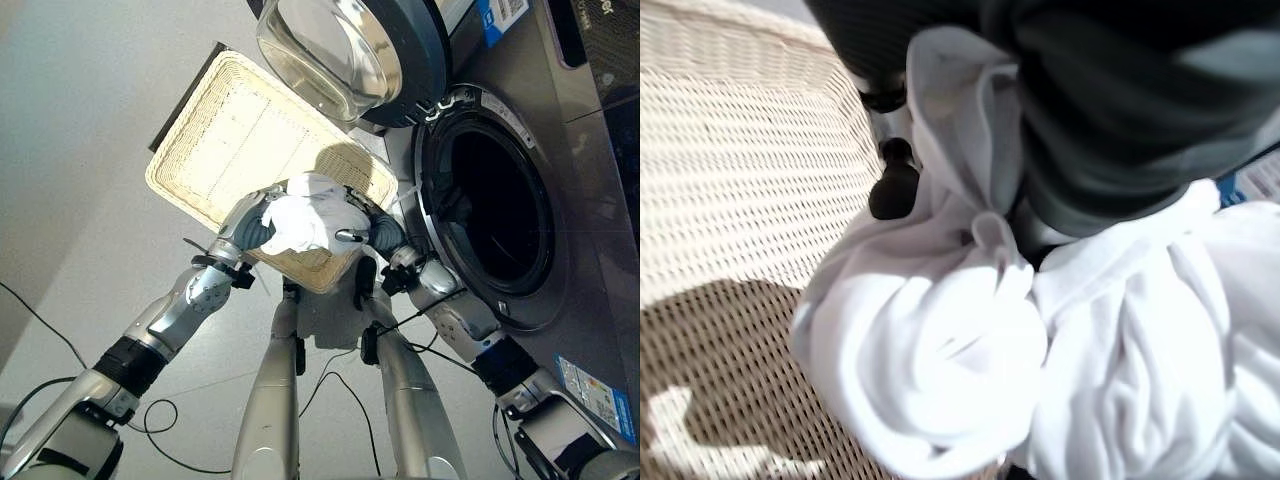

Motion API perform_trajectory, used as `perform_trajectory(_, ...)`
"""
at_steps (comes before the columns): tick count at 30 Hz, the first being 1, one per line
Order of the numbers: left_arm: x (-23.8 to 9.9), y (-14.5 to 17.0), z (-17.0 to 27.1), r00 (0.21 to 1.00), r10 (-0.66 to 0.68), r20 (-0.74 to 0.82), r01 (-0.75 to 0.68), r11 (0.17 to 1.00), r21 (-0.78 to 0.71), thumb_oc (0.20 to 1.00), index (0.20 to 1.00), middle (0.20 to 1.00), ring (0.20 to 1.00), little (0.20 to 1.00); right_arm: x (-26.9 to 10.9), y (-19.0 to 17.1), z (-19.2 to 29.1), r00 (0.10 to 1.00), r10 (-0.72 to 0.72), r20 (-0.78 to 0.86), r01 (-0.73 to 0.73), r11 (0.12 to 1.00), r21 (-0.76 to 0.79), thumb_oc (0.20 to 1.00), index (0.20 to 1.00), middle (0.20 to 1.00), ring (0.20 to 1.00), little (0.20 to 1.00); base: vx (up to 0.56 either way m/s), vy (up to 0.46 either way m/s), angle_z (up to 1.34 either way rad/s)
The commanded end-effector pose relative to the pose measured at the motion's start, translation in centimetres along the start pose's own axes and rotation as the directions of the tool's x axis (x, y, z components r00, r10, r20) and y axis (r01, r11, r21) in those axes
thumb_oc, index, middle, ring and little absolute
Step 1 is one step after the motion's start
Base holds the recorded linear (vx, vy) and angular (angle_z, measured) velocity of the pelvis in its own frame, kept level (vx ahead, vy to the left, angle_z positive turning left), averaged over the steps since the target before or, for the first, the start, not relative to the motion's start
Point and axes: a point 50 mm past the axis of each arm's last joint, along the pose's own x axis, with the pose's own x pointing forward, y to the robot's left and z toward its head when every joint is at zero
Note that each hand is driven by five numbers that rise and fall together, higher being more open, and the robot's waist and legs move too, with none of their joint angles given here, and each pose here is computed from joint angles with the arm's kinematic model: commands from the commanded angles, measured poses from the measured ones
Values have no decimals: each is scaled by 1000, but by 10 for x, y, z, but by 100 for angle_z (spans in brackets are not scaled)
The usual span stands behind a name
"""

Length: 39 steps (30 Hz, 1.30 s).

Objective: Put the clothes into the washing machine.

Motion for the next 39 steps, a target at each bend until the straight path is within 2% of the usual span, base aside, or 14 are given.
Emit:
perform_trajectory(1, 19, -7, 57, 957, 2, 290, 26, 995, -93, 200, 200, 200, 200, 200, 3, 23, 11, 994, 86, 68, -91, 994, 63, 1000, 1000, 1000, 1000, 1000, 0, 0, 0)
perform_trajectory(9, 22, -26, 68, 940, -77, 332, 115, 989, -95, 200, 200, 200, 200, 200, 7, 33, 5, 989, 141, 36, -144, 986, 88, 1000, 1000, 1000, 1000, 1000, 2, -2, -1)
perform_trajectory(12, 23, -26, 68, 938, -62, 342, 94, 992, -79, 200, 200, 200, 200, 200, 6, 36, -11, 969, 217, -120, -208, 975, 77, 1000, 1000, 1000, 1000, 1000, 3, -11, 0)
perform_trajectory(13, 23, -26, 68, 937, -62, 343, 94, 993, -77, 200, 200, 200, 200, 200, 6, 36, -12, 967, 220, -130, -211, 974, 80, 934, 934, 934, 934, 934, 6, -33, 0)
perform_trajectory(14, 24, -26, 69, 934, -68, 350, 98, 993, -70, 200, 200, 200, 200, 200, 4, 36, -17, 956, 242, -168, -228, 969, 97, 755, 755, 755, 755, 755, 0, 0, 0)
perform_trajectory(15, 23, -26, 69, 933, -72, 352, 103, 992, -70, 200, 200, 200, 200, 200, 2, 36, -21, 940, 278, -197, -260, 959, 114, 445, 445, 445, 445, 445, 11, -53, -4)
perform_trajectory(16, 23, -25, 69, 929, -82, 362, 112, 992, -62, 200, 200, 200, 200, 200, -1, 38, -25, 920, 320, -225, -292, 945, 149, 213, 213, 213, 213, 213, 12, -68, -4)
perform_trajectory(21, 22, -27, 68, 926, -136, 352, 170, 983, -68, 200, 200, 200, 200, 200, -6, 41, -32, 887, 396, -236, -329, 902, 280, 200, 200, 200, 200, 200, 8, -60, -2)
perform_trajectory(22, 24, -25, 67, 936, -103, 336, 138, 987, -83, 1000, 1000, 1000, 1000, 1000, -6, 41, -34, 886, 399, -238, -322, 896, 306, 200, 200, 200, 200, 200, 14, -48, -2)
perform_trajectory(27, 23, -23, 59, 962, 8, 274, 36, 987, -158, 1000, 1000, 1000, 1000, 1000, -8, 40, -45, 894, 370, -252, -253, 881, 399, 200, 200, 200, 200, 200, 4, -45, -2)
perform_trajectory(31, 17, -15, 44, 955, 262, 137, -220, 939, -266, 1000, 1000, 1000, 1000, 1000, -10, 35, -60, 910, 311, -272, -133, 844, 520, 200, 200, 200, 200, 200, 15, -46, -1)
perform_trajectory(36, 7, -1, 17, 858, 508, -74, -509, 823, -253, 1000, 1000, 1000, 1000, 1000, -10, 26, -68, 943, 229, -241, -1, 728, 686, 200, 200, 200, 200, 200, 14, -51, -1)
perform_trajectory(37, 1, 7, -1, 804, 570, -169, -594, 779, -202, 1000, 1000, 1000, 1000, 1000, -7, 6, -62, 985, 72, -157, 96, 532, 841, 200, 200, 200, 200, 200, 24, -33, -1)
perform_trajectory(39, -4, 12, -17, 751, 606, -261, -656, 729, -195, 1000, 1000, 1000, 1000, 1000, -8, -20, -60, 982, -144, -122, 157, 269, 950, 200, 200, 200, 200, 200, 19, -12, 0)
